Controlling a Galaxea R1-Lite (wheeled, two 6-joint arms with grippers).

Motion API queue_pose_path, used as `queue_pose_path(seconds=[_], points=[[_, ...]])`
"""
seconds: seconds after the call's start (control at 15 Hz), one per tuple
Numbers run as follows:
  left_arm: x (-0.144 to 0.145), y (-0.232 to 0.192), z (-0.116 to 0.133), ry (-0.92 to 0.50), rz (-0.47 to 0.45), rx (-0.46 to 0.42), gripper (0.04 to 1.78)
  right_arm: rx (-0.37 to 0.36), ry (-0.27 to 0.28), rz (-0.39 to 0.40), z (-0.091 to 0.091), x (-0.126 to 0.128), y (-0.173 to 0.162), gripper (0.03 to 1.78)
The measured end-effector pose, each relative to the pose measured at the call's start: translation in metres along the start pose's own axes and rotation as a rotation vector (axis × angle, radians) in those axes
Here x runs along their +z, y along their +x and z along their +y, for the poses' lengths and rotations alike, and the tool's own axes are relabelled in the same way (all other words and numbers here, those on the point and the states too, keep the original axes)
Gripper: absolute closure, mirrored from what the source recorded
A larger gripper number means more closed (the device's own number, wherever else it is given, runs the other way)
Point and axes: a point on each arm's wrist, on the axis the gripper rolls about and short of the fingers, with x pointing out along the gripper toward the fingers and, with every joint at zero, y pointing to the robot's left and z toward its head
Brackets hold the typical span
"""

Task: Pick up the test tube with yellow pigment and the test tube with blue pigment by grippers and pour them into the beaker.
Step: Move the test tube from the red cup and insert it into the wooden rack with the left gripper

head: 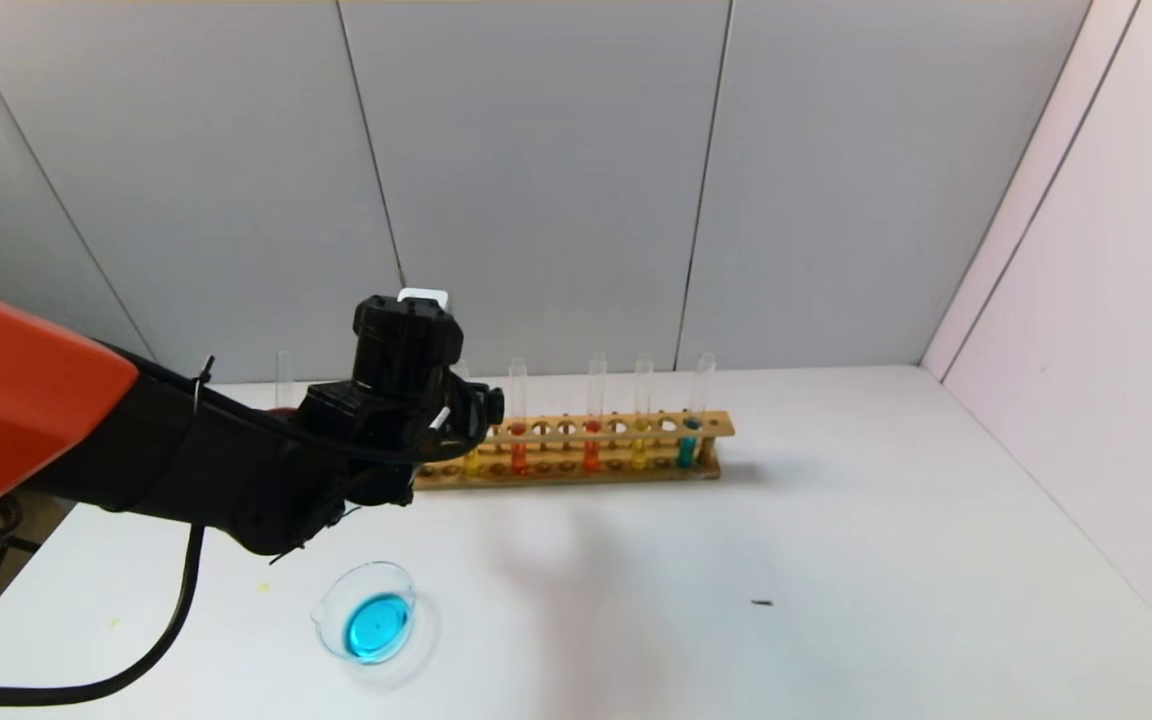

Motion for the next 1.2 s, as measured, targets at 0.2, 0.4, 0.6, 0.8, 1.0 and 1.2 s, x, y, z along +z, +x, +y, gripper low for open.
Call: queue_pose_path(seconds=[0.2,0.4,0.6,0.8,1.0,1.2], points=[[0.000,0.016,0.000,-0.003,0.006,0.012,0.07,0.000,0.000,0.000,0.000,0.000,0.000,0.07],[-0.001,0.032,0.000,-0.007,0.007,0.025,0.07,0.000,0.000,0.000,0.000,0.000,0.000,0.07],[-0.002,0.044,-0.003,-0.007,0.004,0.029,0.07,0.000,0.000,0.000,0.000,0.000,0.000,0.07],[-0.002,0.051,-0.005,-0.005,0.007,0.033,0.07,0.000,0.000,0.000,0.000,0.000,0.000,0.07],[-0.004,0.053,-0.005,-0.009,0.011,0.035,0.08,0.000,0.000,0.000,0.000,0.000,0.000,0.07],[-0.009,0.051,-0.005,-0.006,0.022,0.035,0.27,0.001,0.000,0.000,0.000,0.000,0.000,0.07]])
